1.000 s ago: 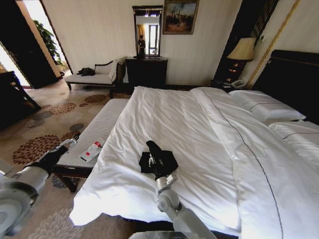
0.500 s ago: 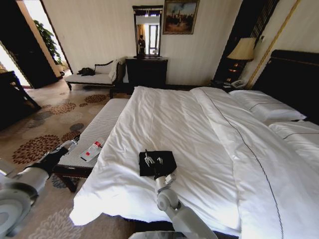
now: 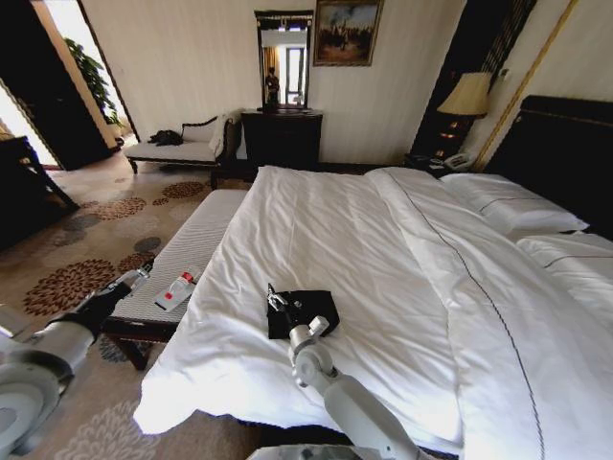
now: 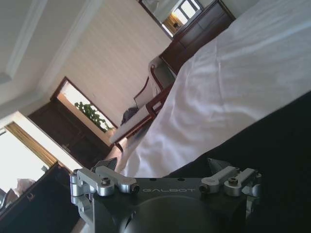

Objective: Fold the clothes on the bed.

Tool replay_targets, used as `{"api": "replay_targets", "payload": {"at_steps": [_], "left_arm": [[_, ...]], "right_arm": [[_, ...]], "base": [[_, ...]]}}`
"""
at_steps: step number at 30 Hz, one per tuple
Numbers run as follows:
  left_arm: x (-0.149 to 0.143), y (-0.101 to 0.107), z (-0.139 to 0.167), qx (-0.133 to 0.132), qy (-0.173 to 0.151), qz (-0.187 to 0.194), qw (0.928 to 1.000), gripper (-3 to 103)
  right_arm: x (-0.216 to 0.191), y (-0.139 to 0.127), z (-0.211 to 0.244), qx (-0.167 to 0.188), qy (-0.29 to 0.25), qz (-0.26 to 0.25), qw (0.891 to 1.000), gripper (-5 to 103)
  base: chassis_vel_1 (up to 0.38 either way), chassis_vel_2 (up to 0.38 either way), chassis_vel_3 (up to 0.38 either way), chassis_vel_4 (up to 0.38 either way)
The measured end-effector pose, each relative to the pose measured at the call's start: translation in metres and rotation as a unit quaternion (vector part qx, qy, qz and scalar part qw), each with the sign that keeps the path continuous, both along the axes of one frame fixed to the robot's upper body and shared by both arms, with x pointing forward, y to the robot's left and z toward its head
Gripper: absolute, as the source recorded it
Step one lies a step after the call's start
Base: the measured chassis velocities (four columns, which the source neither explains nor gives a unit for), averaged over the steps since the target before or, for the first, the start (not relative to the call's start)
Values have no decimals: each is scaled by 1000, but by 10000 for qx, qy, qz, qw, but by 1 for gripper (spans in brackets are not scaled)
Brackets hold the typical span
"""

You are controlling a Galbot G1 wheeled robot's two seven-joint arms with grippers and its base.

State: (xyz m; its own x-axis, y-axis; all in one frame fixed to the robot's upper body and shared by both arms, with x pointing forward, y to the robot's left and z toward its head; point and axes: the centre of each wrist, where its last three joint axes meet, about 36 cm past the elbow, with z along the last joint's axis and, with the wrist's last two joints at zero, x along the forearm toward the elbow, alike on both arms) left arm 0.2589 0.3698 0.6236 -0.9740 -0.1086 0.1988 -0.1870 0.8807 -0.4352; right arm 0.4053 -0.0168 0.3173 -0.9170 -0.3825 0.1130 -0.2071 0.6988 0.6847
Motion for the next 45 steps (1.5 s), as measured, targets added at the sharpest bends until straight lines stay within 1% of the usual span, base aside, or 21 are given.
{"api": "replay_targets", "payload": {"at_steps": [10, 15, 17, 19, 20, 21, 23, 24, 25, 26, 27, 28, 29, 31, 32, 34, 35, 36, 38, 39, 45], "left_arm": [[1, 6, -2, -7, 57, 77, 10000, 100], [5, 7, -3, -15, 69, 45, 10000, 100], [6, 7, -3, -17, 69, 21, 10000, 100], [10, 5, -6, -62, 76, -52, 9999, 100], [13, 3, -8, -105, 30, -81, 9999, 100], [13, 3, -8, -105, 30, -81, 9999, 100], [19, -9, -14, -342, -157, -244, 9990, 100], [20, -12, -16, -407, -181, -305, 9985, 100], [20, -12, -16, -407, -181, -305, 9985, 100], [22, -22, -20, -582, -204, -442, 9971, 100], [24, -39, -32, -798, -143, -621, 9948, 100], [25, -48, -39, -837, -76, -680, 9941, 100], [25, -48, -39, -837, -76, -680, 9941, 100], [25, -69, -57, -739, 69, -733, 9945, 100], [25, -83, -75, -575, 147, -676, 9959, 100], [26, -94, -95, -285, 52, -540, 9981, 100], [26, -94, -95, -285, 52, -540, 9981, 100], [26, -97, -101, -156, 6, -525, 9985, 100], [26, -104, -115, 171, -48, -644, 9978, 100], [25, -105, -117, 248, -68, -724, 9970, 100], [16, -106, -117, 607, -212, -1150, 9913, 100]], "right_arm": [[13, 32, 7, -37, -194, 245, 9995, 100], [5, 28, 29, 104, -564, 432, 9974, 100], [-2, 15, 42, 108, -776, 543, 9954, 100], [-5, -18, 59, -47, -1099, 590, 9922, 100], [-1, -45, 63, -299, -1237, 516, 9905, 100], [-1, -45, 63, -299, -1237, 516, 9905, 100], [14, -130, 71, -1412, -1380, -91, 9803, 100], [17, -149, 75, -1658, -1414, -261, 9756, 100], [17, -149, 75, -1658, -1414, -261, 9756, 100], [20, -178, 81, -2010, -1500, -530, 9666, 100], [20, -219, 91, -2485, -1728, -876, 9491, 100], [18, -239, 98, -2697, -1866, -1056, 9388, 100], [18, -239, 98, -2697, -1866, -1056, 9388, 100], [4, -268, 112, -2949, -2046, -1393, 9229, 100], [-18, -288, 123, -3098, -2053, -1787, 9110, 100], [-48, -303, 133, -3234, -2044, -2140, 8988, 100], [-48, -303, 133, -3234, -2044, -2140, 8988, 100], [-58, -307, 134, -3300, -2032, -2230, 8945, 100], [-102, -317, 133, -3589, -1960, -2458, 8789, 100], [-117, -315, 134, -3660, -1929, -2485, 8758, 100], [-157, -292, 137, -3698, -1761, -2662, 8726, 100]], "base": [[0, 0, 0, 0], [0, 0, 0, 0], [0, 0, 0, 0], [0, 0, 0, 0], [0, 0, 0, 0], [0, 0, 0, 0], [0, 0, 0, 0], [0, 0, 0, 0], [0, 0, 0, 0], [0, 0, 0, 0], [0, 0, 0, 0], [0, 0, 0, 0], [0, 0, 0, 0], [0, 0, 0, 0], [0, 0, 0, 0], [0, 0, 0, 0], [0, 0, 0, 0], [0, 0, 0, 0], [0, 0, 0, 0], [0, 0, 0, 0], [0, 0, 0, 0]]}}
